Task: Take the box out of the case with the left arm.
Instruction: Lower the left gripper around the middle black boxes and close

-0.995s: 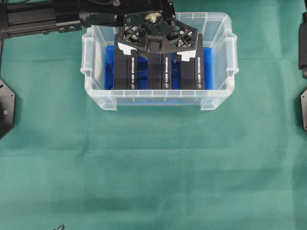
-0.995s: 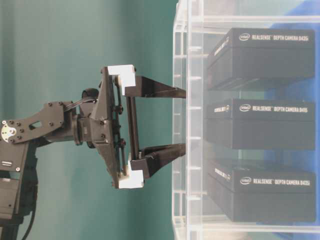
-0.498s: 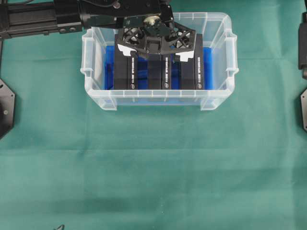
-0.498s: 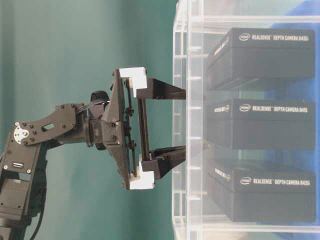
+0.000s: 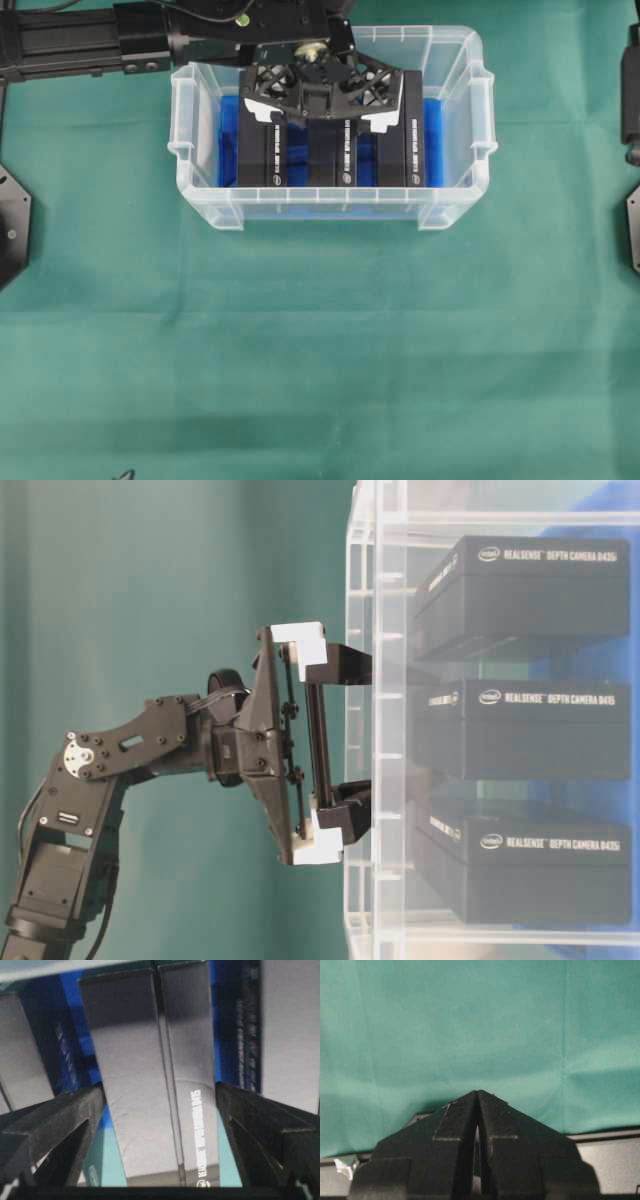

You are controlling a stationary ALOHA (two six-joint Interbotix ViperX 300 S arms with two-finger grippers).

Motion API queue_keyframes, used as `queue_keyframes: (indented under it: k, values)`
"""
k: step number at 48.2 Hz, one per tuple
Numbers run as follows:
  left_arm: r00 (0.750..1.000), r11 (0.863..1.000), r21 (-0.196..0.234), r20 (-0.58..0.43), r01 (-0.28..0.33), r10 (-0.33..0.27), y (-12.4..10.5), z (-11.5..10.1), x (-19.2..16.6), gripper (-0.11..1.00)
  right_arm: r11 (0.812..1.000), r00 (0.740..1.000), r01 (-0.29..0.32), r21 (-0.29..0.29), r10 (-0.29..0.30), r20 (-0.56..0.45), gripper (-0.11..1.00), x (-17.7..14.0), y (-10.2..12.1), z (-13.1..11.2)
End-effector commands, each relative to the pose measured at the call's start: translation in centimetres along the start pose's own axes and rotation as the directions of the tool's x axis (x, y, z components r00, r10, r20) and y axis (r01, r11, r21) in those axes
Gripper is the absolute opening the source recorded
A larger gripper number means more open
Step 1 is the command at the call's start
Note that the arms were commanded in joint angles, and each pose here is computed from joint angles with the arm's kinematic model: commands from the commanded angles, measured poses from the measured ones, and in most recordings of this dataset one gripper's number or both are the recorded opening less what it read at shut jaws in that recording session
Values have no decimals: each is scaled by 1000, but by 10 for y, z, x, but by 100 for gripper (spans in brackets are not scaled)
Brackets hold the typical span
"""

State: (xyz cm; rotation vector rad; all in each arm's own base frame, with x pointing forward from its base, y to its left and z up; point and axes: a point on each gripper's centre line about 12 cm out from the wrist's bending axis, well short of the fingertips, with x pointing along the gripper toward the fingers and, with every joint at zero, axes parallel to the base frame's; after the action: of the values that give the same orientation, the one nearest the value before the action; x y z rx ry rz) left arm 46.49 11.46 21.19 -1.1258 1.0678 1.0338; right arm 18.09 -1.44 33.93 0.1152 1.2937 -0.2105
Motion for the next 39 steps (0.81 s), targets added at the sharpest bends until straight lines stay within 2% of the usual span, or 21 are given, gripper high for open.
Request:
queue_keyframes:
  k: [1,21,39]
  values:
    - [999,999,-7,21,46,-46,-1,4,-16,88,1000,999,-4,6,4,33,2,-7,-1,5]
    - [1000,1000,-8,14,27,-27,3,2,-6,88,1000,999,-6,5,6,52,2,-5,0,9]
    - [999,999,-8,18,37,-37,2,3,-7,88,1000,999,-7,5,7,50,2,-5,0,9]
